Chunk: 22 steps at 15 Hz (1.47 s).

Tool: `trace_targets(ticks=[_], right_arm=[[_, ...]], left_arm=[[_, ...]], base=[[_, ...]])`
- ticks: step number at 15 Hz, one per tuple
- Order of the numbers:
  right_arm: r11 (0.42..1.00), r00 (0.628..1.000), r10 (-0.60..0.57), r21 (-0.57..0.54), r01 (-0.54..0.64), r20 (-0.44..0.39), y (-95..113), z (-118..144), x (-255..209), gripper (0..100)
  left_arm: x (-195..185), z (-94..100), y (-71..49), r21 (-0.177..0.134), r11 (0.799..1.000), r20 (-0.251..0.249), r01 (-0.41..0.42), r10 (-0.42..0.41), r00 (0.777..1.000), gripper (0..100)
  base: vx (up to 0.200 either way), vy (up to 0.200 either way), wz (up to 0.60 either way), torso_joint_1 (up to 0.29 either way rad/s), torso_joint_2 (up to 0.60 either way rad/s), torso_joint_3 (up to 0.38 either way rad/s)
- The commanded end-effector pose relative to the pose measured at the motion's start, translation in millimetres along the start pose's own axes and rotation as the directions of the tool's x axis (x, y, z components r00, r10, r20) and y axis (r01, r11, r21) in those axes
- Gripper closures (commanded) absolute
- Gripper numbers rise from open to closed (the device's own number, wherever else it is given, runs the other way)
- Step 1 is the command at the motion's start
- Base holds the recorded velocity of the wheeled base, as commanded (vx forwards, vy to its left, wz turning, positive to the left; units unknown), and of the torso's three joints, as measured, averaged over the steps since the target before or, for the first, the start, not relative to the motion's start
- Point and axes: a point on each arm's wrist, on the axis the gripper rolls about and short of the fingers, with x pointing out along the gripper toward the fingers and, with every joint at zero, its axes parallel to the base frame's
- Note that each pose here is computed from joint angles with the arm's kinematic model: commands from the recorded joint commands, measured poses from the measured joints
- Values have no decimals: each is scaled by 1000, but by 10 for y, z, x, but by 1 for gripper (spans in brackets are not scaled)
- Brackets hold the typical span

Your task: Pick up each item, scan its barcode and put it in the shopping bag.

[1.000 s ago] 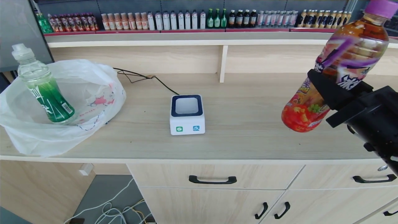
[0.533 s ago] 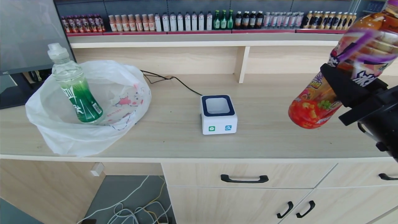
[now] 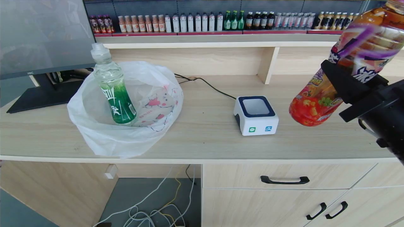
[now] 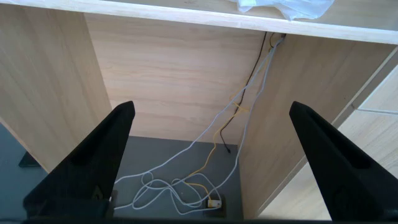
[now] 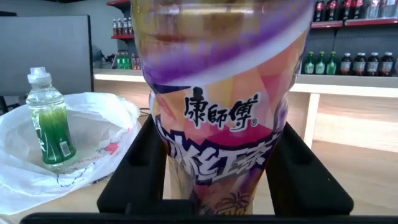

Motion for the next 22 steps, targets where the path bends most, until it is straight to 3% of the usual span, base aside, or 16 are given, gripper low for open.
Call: trace_targets(ticks=[1,11,15,17,19,22], right_arm=[[1000,1000,1,0,-1,-1,4,-21,38,100],[1000,999,-2,29,0,40,22,-166,498,100],[994,997,-19,107,11,70,27,-248,714,100],[981,986,-158,123,150,53,-127,-390,849,100],[980,985,-154,138,143,75,-81,-384,994,100],[962,994,-112,253,105,14,216,-518,1090,100]], left_arm=[[0,0,0,4,1000,-1,0,0,1000,0],[0,0,0,5,1000,-1,0,0,1000,0],[0,0,0,5,1000,-1,0,0,1000,0],[0,0,0,5,1000,-1,0,0,1000,0],[0,1,0,5,1000,1,0,0,1000,0],[0,0,0,5,1000,-1,0,0,1000,0]], base=[[0,0,0,0,0,0],[0,0,0,0,0,0],[0,0,0,0,0,0],[0,0,0,0,0,0],[0,0,0,0,0,0],[0,0,0,0,0,0]])
